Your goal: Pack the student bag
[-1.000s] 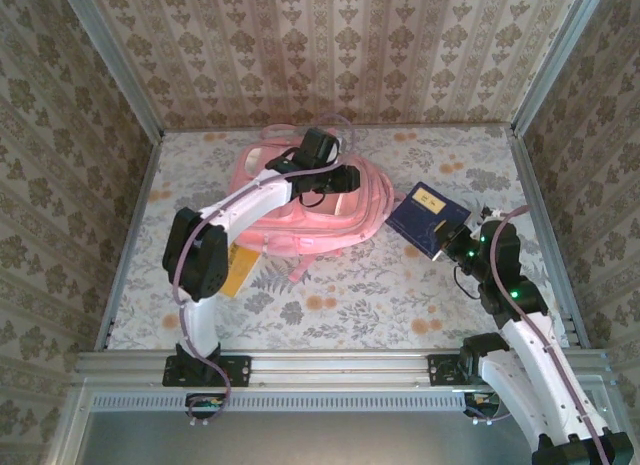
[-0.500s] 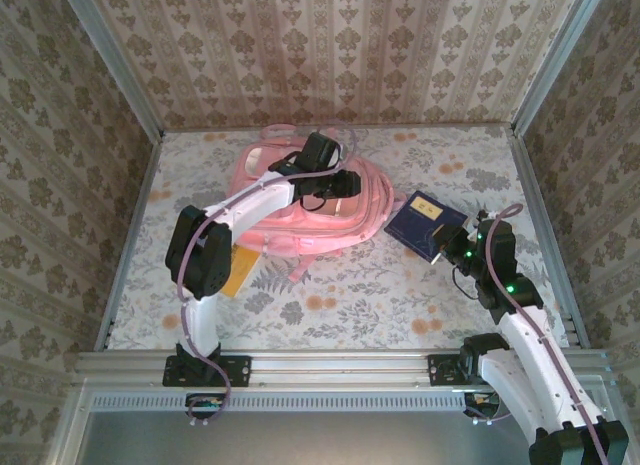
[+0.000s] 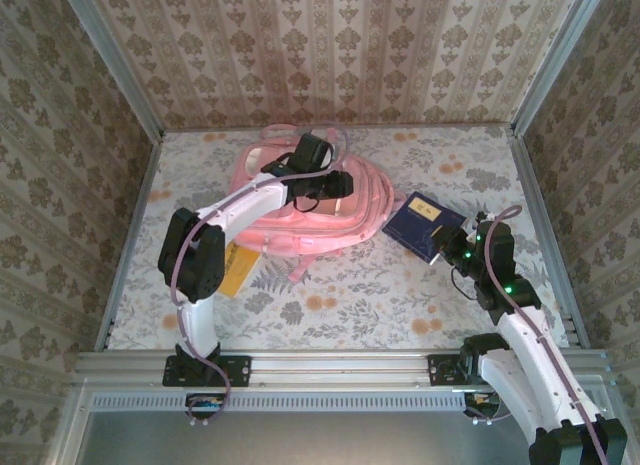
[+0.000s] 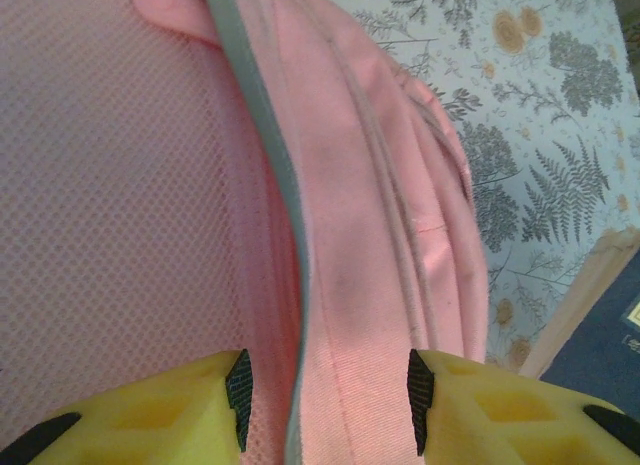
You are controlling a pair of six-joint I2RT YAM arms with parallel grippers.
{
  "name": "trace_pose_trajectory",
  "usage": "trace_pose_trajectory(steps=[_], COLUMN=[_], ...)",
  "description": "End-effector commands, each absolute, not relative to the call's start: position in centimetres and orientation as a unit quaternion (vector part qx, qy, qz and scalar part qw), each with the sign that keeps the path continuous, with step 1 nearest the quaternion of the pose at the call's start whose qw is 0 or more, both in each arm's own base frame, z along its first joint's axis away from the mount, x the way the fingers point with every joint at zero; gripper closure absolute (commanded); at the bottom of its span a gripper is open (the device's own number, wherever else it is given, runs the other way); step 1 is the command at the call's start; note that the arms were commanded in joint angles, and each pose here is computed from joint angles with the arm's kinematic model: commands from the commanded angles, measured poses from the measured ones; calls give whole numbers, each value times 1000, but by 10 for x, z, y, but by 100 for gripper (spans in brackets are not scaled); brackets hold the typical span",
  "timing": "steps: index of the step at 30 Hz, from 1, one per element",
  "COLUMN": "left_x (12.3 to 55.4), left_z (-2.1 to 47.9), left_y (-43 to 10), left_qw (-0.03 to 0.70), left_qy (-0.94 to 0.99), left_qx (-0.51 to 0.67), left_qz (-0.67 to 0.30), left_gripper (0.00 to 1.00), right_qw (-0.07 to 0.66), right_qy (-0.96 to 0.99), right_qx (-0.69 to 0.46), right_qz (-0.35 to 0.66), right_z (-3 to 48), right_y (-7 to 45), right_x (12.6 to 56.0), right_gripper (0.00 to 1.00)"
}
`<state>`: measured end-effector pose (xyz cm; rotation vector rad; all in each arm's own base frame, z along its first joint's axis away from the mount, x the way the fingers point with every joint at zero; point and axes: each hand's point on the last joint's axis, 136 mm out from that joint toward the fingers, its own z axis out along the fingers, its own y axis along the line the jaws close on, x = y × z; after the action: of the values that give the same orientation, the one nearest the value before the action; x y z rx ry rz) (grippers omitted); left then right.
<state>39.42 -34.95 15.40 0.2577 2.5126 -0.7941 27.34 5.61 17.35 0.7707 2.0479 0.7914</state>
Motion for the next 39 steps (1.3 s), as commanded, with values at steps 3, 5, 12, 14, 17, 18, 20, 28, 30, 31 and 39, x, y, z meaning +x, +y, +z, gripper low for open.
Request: trace_pose_trajectory(steps=[3,5,12,14,17,18,20,28,30,31,39], left_x=[397,399,400,402,405,407,409,420,422,423,424], left_z=[155,151,150,149,144,142,138,118,114,113,158], left_y=[-348,-351,-370,-373,-375,-376,-378,-378,-376,-374,-376], left_qw=[244,240,228,226,223,222,218,210,218,221,248], left_qy=[920,921,915,916,917,918,920,934,937,939,922], left_qx=[96,94,102,105,108,110,114,134,152,157,191], left_qz=[-292,-293,-316,-316,-312,-309,-305,-256,-225,-212,-227], left_gripper=[52,52,55,55,57,57,59,70,75,78,100], right_qw=[408,405,399,396,394,395,394,391,391,392,405], right_qy=[795,795,798,798,798,798,799,801,801,802,803], right_qx=[298,298,298,298,298,298,298,298,297,297,288], right_qz=[336,338,341,342,345,345,342,341,341,340,329], right_z=[184,182,177,176,175,175,174,172,172,172,188], right_y=[60,60,62,63,64,64,63,63,63,63,60], right_x=[279,279,280,280,281,281,281,280,280,280,277], right_gripper=[100,100,100,100,100,100,100,100,100,100,100])
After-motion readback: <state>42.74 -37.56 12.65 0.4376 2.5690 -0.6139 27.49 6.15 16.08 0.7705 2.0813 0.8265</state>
